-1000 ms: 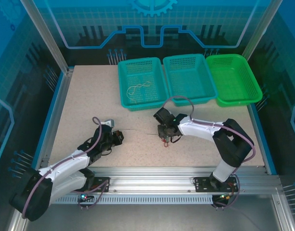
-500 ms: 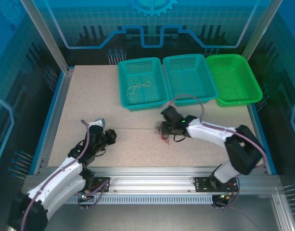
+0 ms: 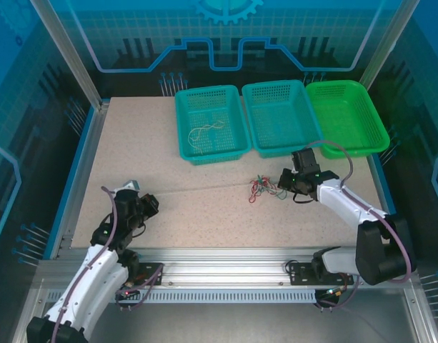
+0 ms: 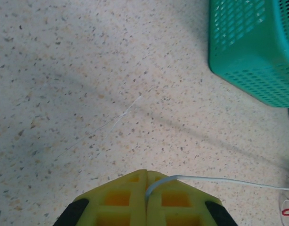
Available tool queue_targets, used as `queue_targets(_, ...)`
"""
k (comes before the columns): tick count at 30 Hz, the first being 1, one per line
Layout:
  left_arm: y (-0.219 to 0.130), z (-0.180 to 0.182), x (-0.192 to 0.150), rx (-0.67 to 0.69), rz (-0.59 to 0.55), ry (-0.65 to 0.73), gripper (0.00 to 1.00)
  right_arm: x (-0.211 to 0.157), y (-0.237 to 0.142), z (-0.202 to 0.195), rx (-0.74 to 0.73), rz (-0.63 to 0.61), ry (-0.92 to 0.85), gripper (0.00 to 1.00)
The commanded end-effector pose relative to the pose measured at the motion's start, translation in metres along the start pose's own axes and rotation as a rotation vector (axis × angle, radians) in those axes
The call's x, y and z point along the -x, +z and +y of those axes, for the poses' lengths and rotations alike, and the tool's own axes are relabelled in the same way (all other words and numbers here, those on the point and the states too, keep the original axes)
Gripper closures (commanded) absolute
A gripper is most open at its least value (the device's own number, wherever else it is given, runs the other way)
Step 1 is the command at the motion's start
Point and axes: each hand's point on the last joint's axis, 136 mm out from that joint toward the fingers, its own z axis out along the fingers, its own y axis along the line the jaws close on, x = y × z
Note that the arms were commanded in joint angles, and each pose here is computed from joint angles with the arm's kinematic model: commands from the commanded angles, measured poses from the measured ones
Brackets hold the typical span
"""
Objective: Untangle the cables
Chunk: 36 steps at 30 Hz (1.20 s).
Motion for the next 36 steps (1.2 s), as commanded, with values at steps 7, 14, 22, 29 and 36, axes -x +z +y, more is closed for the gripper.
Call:
queue_targets(7, -0.002, 0.025, 0.007, 0.129, -0.023, -0.091, 1.00, 0.034, -0.048, -0.043, 0.033, -0.136, 0.195, 1.00)
queue_targets(14, 0.027, -0.037, -0.021, -0.202, 0.137, -0.002, 0.95, 0.013, -0.045, 0.059, 0.282, -0.042, -0.117, 1.00)
queue_targets(22, 0.018, -0.060, -0.016, -0.263, 0.090, 0.191, 0.52, 0.023, -0.080, 0.112, 0.438, -0.058, -0.281, 1.00)
queue_targets(29, -0.026, -0.110, 0.015, -0.423, -0.071, 0.403, 0.39, 0.037, -0.126, 0.137, 0.512, -0.113, -0.358, 1.00)
queue_targets(36, -0.058, -0.177, 0.003, -0.693, -0.153, 0.648, 0.35, 0.052, -0.174, 0.161, 0.618, -0.168, -0.380, 1.00)
